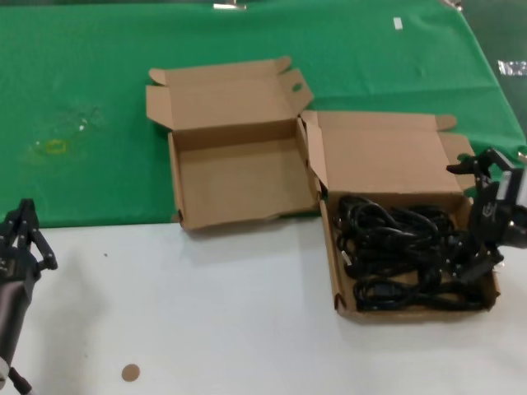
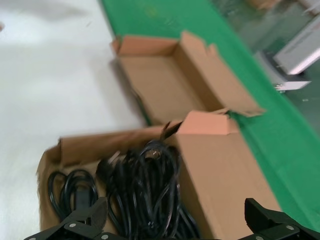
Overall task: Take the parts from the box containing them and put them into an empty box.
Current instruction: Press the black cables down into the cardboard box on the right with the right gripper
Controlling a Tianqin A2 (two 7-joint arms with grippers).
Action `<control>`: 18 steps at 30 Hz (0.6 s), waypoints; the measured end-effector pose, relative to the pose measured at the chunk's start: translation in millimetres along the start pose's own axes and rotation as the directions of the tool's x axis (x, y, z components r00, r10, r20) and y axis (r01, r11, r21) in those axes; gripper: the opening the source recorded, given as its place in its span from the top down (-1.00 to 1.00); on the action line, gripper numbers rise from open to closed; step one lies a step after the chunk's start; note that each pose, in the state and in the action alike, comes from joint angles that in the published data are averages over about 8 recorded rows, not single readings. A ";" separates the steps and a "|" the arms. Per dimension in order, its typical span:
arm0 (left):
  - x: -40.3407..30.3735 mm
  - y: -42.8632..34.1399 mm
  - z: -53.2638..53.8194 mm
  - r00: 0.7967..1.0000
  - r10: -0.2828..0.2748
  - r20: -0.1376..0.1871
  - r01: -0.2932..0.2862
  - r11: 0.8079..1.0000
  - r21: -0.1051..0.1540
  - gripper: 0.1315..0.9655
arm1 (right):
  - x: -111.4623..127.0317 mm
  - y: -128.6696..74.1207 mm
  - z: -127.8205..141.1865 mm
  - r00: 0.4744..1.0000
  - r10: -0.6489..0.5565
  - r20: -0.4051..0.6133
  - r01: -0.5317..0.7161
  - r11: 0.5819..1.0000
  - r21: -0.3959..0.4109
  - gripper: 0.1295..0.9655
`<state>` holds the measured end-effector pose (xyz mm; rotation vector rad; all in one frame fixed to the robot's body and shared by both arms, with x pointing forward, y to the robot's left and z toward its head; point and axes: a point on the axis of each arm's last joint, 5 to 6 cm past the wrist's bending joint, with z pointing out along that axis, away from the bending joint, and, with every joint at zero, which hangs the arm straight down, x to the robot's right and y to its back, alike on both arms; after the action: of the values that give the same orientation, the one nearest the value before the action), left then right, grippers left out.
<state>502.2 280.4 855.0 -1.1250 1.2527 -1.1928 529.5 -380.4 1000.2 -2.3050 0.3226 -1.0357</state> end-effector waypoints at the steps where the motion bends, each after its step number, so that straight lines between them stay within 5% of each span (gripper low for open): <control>1: 0.0 0.0 0.0 1.000 0.000 0.000 0.000 1.000 0.000 0.90 | 3.4 -1.3 1.7 1.000 -0.017 0.014 0.017 1.000 -0.013 -1.00; 18: 0.0 0.0 0.0 1.000 0.000 0.000 0.000 1.000 0.000 0.95 | 35.6 -12.4 50.1 0.972 -0.146 0.182 0.173 0.974 -0.144 -0.98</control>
<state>502.2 280.4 855.0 -1.1250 1.2527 -1.1928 590.3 -365.5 1002.7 -2.5799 0.1573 -0.9080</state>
